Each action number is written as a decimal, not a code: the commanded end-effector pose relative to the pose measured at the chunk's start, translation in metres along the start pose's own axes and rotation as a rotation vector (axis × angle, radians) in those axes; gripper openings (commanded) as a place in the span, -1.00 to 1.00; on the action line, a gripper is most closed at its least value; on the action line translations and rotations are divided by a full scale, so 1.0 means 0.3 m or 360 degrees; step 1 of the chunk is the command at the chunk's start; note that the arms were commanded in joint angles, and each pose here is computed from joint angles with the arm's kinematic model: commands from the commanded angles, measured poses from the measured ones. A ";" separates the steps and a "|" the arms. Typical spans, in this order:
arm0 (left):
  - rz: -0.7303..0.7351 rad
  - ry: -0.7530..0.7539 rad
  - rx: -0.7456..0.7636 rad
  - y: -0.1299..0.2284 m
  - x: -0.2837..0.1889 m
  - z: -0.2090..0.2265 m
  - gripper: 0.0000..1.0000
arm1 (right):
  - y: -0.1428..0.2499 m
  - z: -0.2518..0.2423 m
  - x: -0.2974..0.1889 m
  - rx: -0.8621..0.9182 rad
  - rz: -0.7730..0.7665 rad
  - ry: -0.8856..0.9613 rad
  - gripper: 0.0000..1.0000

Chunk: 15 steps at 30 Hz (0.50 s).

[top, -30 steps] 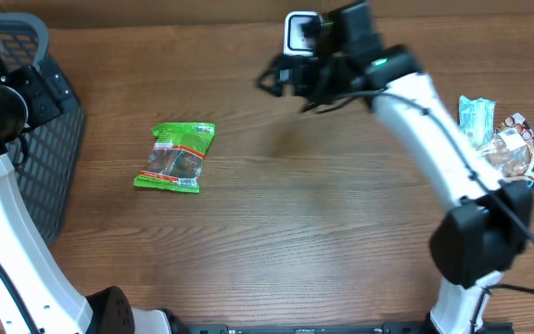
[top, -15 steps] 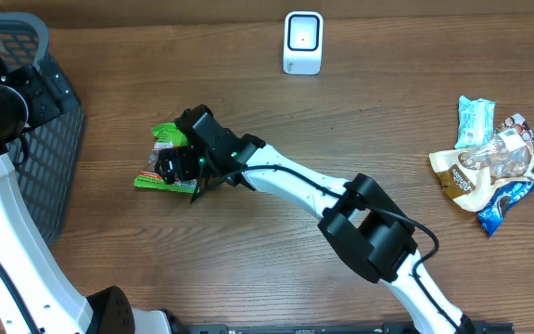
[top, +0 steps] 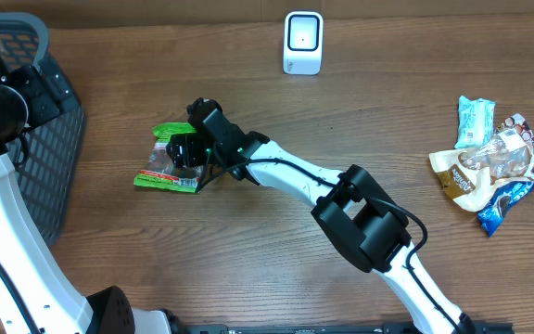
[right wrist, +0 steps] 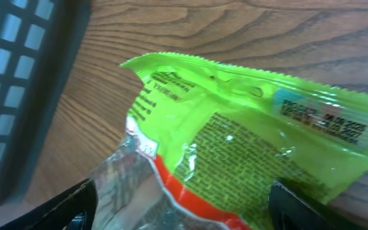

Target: Scan the item barcode

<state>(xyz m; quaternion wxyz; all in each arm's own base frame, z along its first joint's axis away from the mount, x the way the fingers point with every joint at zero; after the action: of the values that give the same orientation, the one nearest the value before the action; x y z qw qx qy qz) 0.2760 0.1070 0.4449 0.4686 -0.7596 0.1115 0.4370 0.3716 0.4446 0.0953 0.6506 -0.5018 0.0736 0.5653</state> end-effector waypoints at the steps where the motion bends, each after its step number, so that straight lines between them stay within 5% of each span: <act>1: -0.0020 0.0014 -0.0006 -0.006 -0.010 -0.003 0.99 | 0.066 -0.066 0.065 -0.0045 0.0048 0.0158 0.64; 15: -0.0020 0.0014 -0.0006 -0.006 -0.010 -0.003 1.00 | 0.179 -0.113 0.085 -0.0226 0.0176 0.0657 0.23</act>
<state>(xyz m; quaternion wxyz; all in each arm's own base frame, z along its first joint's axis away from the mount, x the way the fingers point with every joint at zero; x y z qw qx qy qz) 0.2760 0.1070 0.4449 0.4686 -0.7596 0.1115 0.4370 0.3597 0.4425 0.0727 0.6064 -0.6074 0.1342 0.4953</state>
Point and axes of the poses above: each gripper's point midway between its finger pads, its own x axis out along the fingers, its own z axis along the line the jaws close on, y = z × x, the point moved 8 cm from there along -x, back along the fingers, and after that the axes turned 8 degrees about -x, right-handed, at the moved point
